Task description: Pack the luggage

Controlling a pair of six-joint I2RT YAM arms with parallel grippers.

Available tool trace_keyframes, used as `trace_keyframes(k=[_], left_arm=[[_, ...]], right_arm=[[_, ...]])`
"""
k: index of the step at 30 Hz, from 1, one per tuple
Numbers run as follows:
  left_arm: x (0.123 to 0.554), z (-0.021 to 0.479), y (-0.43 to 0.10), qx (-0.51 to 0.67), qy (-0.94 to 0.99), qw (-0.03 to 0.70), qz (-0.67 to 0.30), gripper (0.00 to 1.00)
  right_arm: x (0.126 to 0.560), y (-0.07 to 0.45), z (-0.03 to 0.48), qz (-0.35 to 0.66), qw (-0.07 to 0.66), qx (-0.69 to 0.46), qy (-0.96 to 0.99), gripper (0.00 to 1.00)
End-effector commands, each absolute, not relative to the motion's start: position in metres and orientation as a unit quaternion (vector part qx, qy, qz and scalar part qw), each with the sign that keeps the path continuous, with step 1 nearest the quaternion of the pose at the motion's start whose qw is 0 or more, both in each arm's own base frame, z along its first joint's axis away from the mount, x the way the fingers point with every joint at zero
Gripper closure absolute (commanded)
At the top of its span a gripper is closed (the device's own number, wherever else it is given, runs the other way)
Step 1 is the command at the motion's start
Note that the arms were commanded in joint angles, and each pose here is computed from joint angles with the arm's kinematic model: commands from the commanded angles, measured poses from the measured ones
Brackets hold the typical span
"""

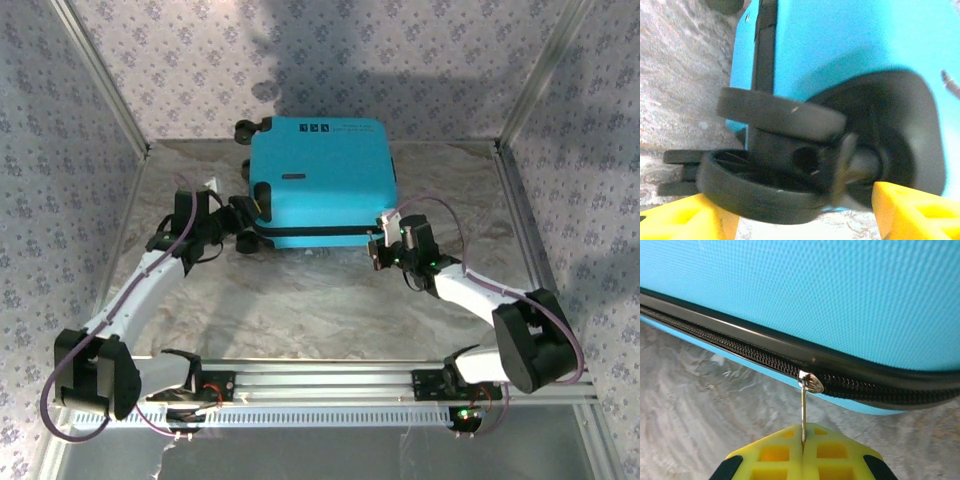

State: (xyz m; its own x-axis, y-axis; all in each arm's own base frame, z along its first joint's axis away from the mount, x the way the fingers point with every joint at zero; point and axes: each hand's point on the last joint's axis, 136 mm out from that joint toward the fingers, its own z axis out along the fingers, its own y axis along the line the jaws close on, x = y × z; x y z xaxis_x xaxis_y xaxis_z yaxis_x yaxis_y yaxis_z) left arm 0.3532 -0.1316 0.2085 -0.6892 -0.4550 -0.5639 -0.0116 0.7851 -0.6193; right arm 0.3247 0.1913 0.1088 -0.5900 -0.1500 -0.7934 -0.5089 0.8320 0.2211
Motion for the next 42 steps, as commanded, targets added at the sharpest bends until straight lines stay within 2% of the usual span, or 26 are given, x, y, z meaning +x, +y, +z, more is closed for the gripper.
trace_keyframes(k=[1,5,6,7,9,12,14,18,25,28,31,34,37,39,42], left_arm=[[0.366,0.235,-0.128,-0.132,0.856,0.405,-0.294,0.31],[0.372,0.231,-0.110,-0.149,0.860,0.422,-0.245,0.31],[0.375,0.227,-0.103,-0.158,0.859,0.427,-0.233,0.33],[0.379,0.224,-0.099,-0.163,0.857,0.431,-0.232,0.41],[0.389,0.217,-0.094,-0.170,0.853,0.431,-0.241,0.70],[0.404,0.209,-0.091,-0.168,0.859,0.417,-0.246,0.90],[0.411,0.205,-0.088,-0.165,0.863,0.412,-0.243,0.96],[0.420,0.201,-0.080,-0.170,0.864,0.405,-0.244,1.00],[0.439,0.208,-0.058,-0.174,0.865,0.411,-0.230,1.00],[0.449,0.215,-0.053,-0.172,0.866,0.405,-0.237,1.00],[0.441,0.230,-0.061,-0.153,0.868,0.412,-0.231,0.99],[0.420,0.253,-0.092,-0.096,0.881,0.418,-0.198,0.85],[0.398,0.286,-0.153,0.003,0.881,0.426,-0.206,0.52],[0.385,0.298,-0.200,0.079,0.881,0.420,-0.201,0.44],[0.364,0.301,-0.264,0.180,0.879,0.408,-0.168,0.40]], right_arm=[[0.309,0.215,0.132,0.251,0.428,-0.241,0.834,1.00],[0.300,0.213,0.129,0.234,0.422,-0.243,0.841,1.00],[0.302,0.206,0.126,0.224,0.421,-0.230,0.849,1.00],[0.303,0.200,0.126,0.219,0.419,-0.219,0.854,1.00],[0.304,0.188,0.124,0.207,0.417,-0.195,0.863,1.00],[0.305,0.170,0.123,0.177,0.411,-0.158,0.880,1.00],[0.304,0.161,0.124,0.160,0.407,-0.143,0.888,1.00],[0.306,0.144,0.122,0.139,0.394,-0.118,0.901,1.00],[0.311,0.116,0.114,0.106,0.378,-0.058,0.918,1.00],[0.309,0.133,0.116,0.147,0.380,-0.083,0.910,1.00],[0.302,0.152,0.118,0.192,0.381,-0.115,0.897,1.00],[0.295,0.157,0.118,0.210,0.381,-0.124,0.892,1.00],[0.289,0.164,0.120,0.232,0.380,-0.130,0.886,1.00],[0.286,0.169,0.121,0.240,0.380,-0.137,0.883,1.00],[0.281,0.175,0.120,0.251,0.378,-0.145,0.879,1.00]])
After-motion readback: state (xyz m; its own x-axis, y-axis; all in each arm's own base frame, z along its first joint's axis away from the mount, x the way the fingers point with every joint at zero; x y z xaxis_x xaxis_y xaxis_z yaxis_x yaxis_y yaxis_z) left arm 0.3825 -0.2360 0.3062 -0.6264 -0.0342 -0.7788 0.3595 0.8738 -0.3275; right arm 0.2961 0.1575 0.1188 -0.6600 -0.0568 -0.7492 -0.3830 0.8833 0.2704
